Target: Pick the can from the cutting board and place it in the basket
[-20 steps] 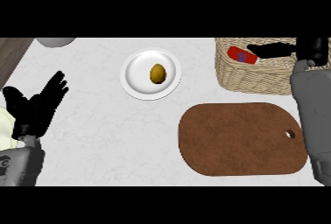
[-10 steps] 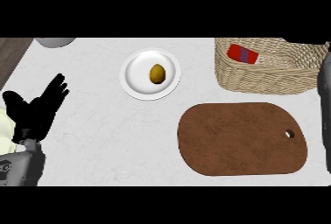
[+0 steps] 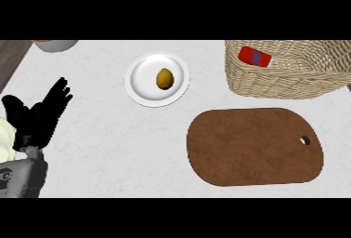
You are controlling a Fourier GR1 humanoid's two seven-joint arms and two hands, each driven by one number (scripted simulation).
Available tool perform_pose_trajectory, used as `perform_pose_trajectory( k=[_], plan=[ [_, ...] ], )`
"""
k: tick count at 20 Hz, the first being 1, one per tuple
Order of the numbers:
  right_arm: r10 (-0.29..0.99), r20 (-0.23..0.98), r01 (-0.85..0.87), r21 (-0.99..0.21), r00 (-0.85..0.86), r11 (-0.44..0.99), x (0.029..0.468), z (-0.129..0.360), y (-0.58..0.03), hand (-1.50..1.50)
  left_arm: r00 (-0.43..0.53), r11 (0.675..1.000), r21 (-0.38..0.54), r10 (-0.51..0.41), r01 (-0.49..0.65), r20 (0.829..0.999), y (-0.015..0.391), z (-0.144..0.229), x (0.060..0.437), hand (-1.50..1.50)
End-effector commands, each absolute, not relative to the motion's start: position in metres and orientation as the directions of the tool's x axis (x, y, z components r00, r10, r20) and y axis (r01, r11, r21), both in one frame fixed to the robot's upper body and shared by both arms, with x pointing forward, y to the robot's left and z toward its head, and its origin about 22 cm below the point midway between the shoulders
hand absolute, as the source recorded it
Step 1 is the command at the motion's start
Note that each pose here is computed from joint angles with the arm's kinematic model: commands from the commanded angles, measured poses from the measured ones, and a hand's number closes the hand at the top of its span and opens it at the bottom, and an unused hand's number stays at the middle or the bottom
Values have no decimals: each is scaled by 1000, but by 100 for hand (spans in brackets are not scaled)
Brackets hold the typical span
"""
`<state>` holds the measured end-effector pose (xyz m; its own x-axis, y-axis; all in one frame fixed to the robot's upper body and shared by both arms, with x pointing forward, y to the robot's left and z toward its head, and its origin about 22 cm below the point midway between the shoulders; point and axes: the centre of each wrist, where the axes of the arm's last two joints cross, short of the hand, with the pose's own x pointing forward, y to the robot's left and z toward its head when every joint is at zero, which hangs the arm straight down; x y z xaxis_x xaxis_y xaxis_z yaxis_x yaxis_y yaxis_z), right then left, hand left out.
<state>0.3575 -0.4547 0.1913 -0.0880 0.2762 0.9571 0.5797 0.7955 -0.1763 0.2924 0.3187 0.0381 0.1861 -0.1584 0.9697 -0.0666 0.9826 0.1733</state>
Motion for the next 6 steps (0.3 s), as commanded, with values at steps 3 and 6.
perform_pose_trajectory(
  k=[3,6],
  plan=[
    [284,958,480,-234,-34,845,295,186,-537,-150,180,983,171,-157,-69,971,321,32,290,0],
    [309,950,448,-257,-45,856,276,186,-565,-150,177,980,182,-166,-77,970,324,47,306,0]
  ],
)
